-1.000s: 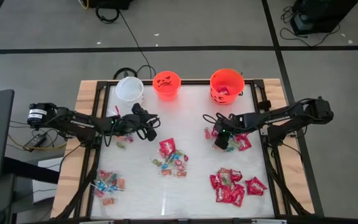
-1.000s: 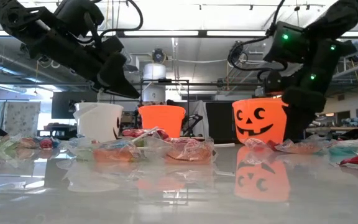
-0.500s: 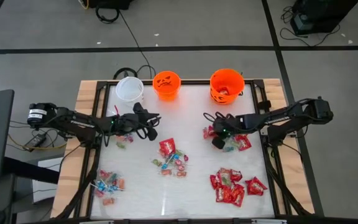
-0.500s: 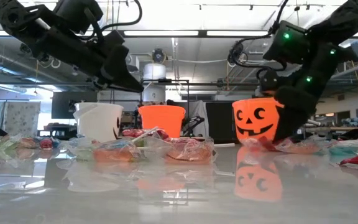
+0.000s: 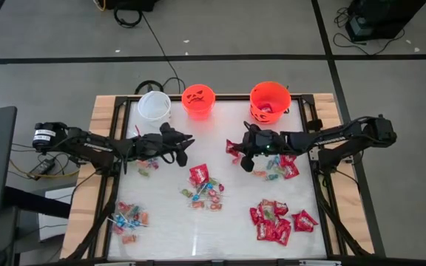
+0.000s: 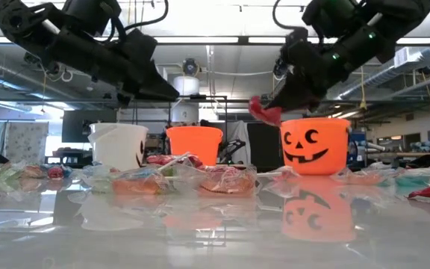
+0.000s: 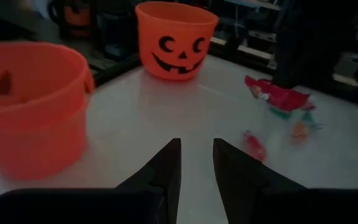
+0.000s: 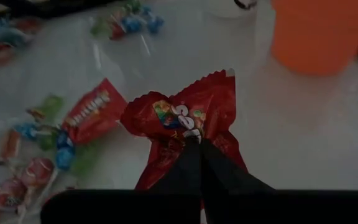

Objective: Sort candy by brand, put in halloween buckets
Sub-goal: Put the red candy into the right orange bucket

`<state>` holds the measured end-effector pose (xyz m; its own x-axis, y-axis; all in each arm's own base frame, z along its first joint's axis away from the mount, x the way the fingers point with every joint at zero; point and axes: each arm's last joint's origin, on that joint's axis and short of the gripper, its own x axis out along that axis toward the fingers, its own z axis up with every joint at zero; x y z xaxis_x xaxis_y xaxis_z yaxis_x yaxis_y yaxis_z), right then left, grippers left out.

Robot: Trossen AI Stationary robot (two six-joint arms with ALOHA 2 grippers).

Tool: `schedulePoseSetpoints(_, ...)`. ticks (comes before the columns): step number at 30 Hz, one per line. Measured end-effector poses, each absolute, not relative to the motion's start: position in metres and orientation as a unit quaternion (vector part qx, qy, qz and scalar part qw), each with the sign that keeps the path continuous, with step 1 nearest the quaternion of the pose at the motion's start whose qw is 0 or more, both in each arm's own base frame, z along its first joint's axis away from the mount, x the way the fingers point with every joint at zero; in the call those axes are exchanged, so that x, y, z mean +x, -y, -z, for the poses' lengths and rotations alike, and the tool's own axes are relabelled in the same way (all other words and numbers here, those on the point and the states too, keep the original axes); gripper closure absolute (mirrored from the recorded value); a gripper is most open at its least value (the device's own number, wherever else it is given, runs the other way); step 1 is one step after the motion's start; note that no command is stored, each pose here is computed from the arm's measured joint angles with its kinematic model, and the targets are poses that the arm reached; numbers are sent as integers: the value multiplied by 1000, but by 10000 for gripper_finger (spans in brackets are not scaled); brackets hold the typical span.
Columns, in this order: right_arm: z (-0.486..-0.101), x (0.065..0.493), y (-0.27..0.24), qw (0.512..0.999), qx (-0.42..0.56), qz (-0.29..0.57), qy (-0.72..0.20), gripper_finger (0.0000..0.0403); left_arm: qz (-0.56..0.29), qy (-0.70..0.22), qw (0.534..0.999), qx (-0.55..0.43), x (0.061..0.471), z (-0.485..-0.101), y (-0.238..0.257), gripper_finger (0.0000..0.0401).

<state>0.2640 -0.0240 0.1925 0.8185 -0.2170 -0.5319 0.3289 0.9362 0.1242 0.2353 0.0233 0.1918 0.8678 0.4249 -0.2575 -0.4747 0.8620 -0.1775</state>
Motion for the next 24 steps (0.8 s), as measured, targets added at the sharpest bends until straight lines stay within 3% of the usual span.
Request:
schedulePoseSetpoints(6, -192, 270, 19, 953, 105, 137, -248, 401, -206, -97, 962, -150, 237, -193, -22, 260)
schedulePoseSetpoints(12, -161, 289, 7, 951, 93, 144, -258, 401, -127, -101, 971, -178, 250, -181, -17, 220)
schedulePoseSetpoints(24, -160, 326, 6, 947, 37, 194, -255, 401, -136, -93, 962, -219, 264, -157, -24, 218)
